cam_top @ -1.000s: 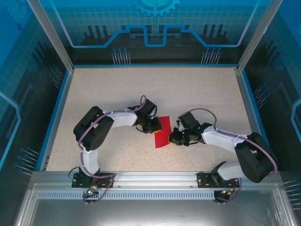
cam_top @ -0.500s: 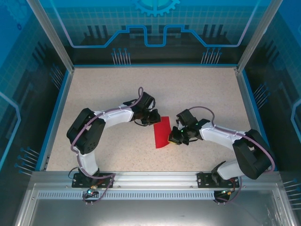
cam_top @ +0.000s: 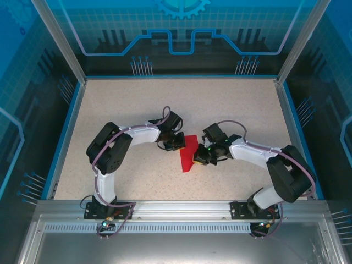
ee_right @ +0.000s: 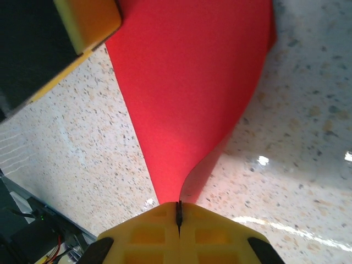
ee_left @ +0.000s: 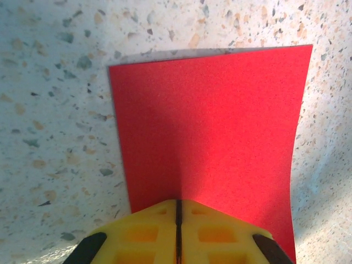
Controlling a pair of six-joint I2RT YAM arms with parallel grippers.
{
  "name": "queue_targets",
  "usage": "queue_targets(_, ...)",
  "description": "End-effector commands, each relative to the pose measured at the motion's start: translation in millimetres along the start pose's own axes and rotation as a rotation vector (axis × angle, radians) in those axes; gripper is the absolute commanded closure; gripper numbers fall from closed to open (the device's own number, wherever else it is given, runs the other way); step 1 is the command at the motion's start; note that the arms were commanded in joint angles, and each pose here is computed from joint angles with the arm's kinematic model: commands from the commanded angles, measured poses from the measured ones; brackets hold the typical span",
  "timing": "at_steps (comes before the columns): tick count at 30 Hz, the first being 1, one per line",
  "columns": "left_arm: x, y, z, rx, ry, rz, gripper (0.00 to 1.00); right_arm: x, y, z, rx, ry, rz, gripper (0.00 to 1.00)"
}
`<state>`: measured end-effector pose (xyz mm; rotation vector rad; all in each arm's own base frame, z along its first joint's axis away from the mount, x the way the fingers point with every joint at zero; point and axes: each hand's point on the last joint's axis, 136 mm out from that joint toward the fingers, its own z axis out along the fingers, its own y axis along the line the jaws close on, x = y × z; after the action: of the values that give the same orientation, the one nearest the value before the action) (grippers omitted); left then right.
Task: Fold a paper plane with a square sheet of paper (pick it up from the middle)
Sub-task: Third fold the triangle at the center of the table.
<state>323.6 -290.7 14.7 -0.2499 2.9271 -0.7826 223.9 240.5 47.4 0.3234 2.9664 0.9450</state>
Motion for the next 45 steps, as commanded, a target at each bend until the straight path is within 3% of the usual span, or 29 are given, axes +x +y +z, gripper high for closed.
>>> queue_targets(1, 8.4, 16.2, 10.6, -0.055, 0.04, -0.007, 0.91, -3.6, 19.9, 6.5, -0.052, 0.006, -0.055, 0.98)
queue_targets(16, 12.4, 22.7, 12.5, -0.073, 0.054, -0.015, 0.91, -21.9, 36.1, 34.8, -0.088, -0.011, -0.094, 0.99)
queue_targets(45, 18.5, 25.0, 14.2, -0.072, 0.065, -0.022, 0.92, -21.0, 9.9, 48.4, -0.015, -0.018, -0.049, 0.99)
